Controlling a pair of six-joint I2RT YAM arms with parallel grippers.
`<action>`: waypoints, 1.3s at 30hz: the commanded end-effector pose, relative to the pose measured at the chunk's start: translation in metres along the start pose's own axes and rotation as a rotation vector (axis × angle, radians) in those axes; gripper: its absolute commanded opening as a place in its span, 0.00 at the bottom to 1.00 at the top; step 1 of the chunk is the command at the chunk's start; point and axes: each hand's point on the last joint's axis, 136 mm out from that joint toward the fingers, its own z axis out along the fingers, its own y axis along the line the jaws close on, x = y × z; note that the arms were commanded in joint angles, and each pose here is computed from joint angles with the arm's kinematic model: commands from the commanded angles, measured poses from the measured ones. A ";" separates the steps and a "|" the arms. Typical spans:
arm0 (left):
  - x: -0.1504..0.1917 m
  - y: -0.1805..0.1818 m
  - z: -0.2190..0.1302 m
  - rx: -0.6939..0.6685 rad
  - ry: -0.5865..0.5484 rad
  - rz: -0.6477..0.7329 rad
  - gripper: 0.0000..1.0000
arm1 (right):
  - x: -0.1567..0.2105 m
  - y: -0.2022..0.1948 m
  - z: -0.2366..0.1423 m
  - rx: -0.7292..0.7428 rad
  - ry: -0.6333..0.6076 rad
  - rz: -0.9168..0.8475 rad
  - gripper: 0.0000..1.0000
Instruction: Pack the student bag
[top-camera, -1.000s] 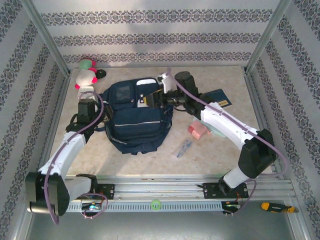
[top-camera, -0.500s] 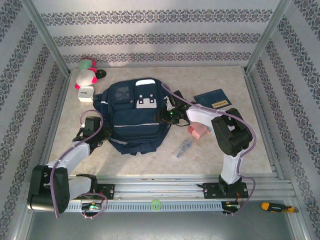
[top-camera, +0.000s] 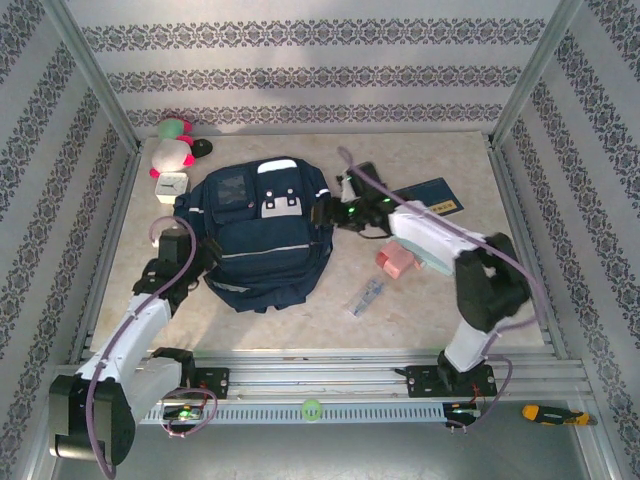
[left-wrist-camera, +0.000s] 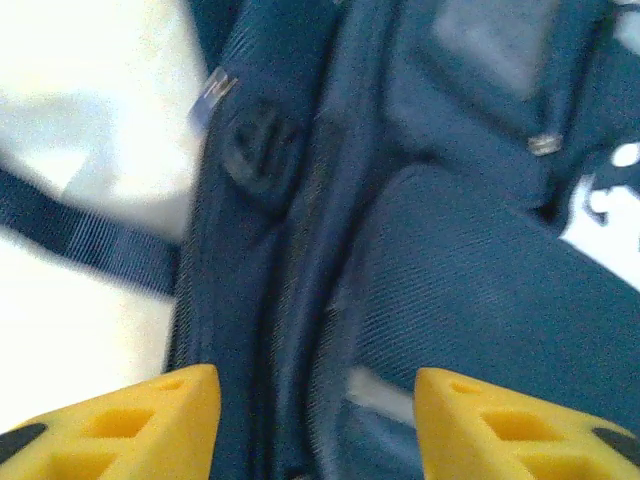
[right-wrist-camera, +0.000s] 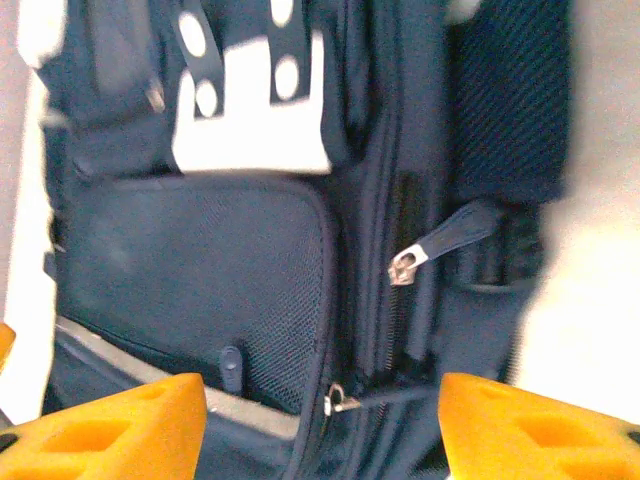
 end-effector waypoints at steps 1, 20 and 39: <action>-0.030 -0.042 -0.012 0.102 -0.068 0.180 0.61 | 0.001 -0.039 -0.061 0.146 -0.007 -0.007 0.66; -0.025 -0.246 0.067 0.477 0.064 0.592 0.72 | -0.054 -0.264 -0.137 0.035 -0.401 0.772 0.64; 0.083 -0.428 0.202 0.704 0.197 0.514 0.73 | -0.063 -0.321 -0.087 0.105 -0.392 0.887 0.63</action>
